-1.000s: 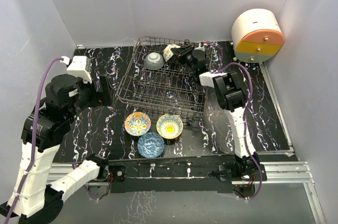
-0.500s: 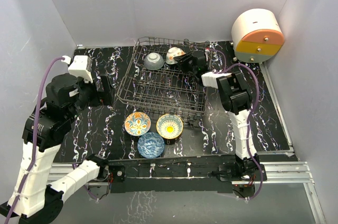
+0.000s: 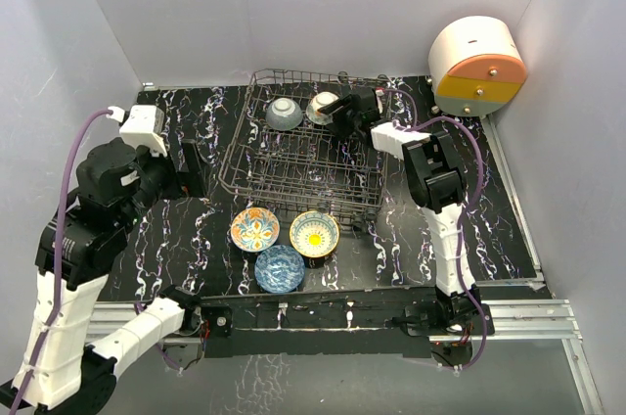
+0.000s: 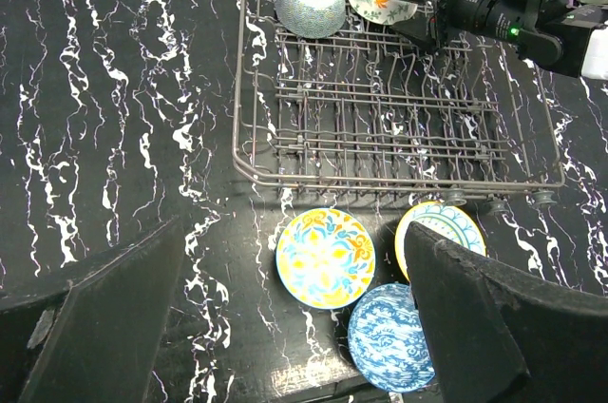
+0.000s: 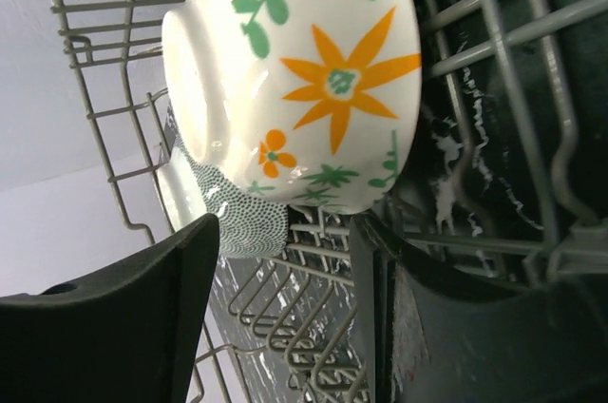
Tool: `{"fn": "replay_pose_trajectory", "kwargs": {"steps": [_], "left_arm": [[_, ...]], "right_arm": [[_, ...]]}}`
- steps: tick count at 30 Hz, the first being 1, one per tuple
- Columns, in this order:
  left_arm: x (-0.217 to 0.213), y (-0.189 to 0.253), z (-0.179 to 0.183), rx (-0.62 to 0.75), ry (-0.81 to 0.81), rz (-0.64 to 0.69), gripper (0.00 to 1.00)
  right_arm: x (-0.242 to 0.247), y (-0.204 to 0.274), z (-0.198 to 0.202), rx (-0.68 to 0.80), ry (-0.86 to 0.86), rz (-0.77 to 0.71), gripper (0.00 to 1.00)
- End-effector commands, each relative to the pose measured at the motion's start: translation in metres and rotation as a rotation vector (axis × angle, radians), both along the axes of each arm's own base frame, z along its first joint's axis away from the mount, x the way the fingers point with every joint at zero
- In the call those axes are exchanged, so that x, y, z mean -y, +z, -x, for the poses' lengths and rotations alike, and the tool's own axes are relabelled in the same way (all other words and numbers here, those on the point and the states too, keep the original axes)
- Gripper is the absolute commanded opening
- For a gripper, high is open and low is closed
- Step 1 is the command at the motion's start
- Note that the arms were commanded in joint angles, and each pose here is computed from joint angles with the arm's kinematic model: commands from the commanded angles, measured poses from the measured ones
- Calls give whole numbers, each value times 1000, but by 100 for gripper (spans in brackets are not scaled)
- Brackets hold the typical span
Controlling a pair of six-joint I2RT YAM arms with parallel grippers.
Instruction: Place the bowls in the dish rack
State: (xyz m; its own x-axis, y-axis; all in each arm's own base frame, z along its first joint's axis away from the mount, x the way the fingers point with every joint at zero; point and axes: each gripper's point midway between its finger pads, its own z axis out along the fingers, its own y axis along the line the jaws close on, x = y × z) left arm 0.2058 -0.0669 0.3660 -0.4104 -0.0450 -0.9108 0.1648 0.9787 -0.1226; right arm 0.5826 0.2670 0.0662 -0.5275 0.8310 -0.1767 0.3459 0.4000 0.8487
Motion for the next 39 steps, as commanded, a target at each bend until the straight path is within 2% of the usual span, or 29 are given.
{"fn": "replay_pose_trajectory", "kwargs": {"steps": [1, 3, 10, 16, 20, 25, 30, 34, 39], "left_arm": [[-1, 6, 4, 24, -14, 0, 97], [-2, 6, 5, 25, -9, -3, 97], [-6, 9, 12, 28, -1, 6, 97], [-10, 10, 17, 26, 0, -8, 97], [-10, 14, 20, 27, -8, -12, 97], [-13, 29, 21, 56, -11, -22, 97], [-25, 50, 22, 95, 46, -32, 97], [-45, 71, 27, 164, 141, -28, 97], [-69, 87, 35, 232, 257, -21, 97]], "right_arm": [[-15, 56, -5, 66, 38, -39, 64], [-19, 56, -1, 29, 51, -41, 67], [-20, 67, 21, -71, 45, 0, 68], [-29, 132, 46, 62, 109, 186, 70], [-36, 186, 80, 167, 182, 350, 70], [-59, 200, 160, 206, 374, 620, 71], [-70, 164, 266, 130, 582, 783, 71], [-93, 167, 346, 200, 756, 751, 69], [-137, 151, 441, 278, 1061, 731, 68]]}}
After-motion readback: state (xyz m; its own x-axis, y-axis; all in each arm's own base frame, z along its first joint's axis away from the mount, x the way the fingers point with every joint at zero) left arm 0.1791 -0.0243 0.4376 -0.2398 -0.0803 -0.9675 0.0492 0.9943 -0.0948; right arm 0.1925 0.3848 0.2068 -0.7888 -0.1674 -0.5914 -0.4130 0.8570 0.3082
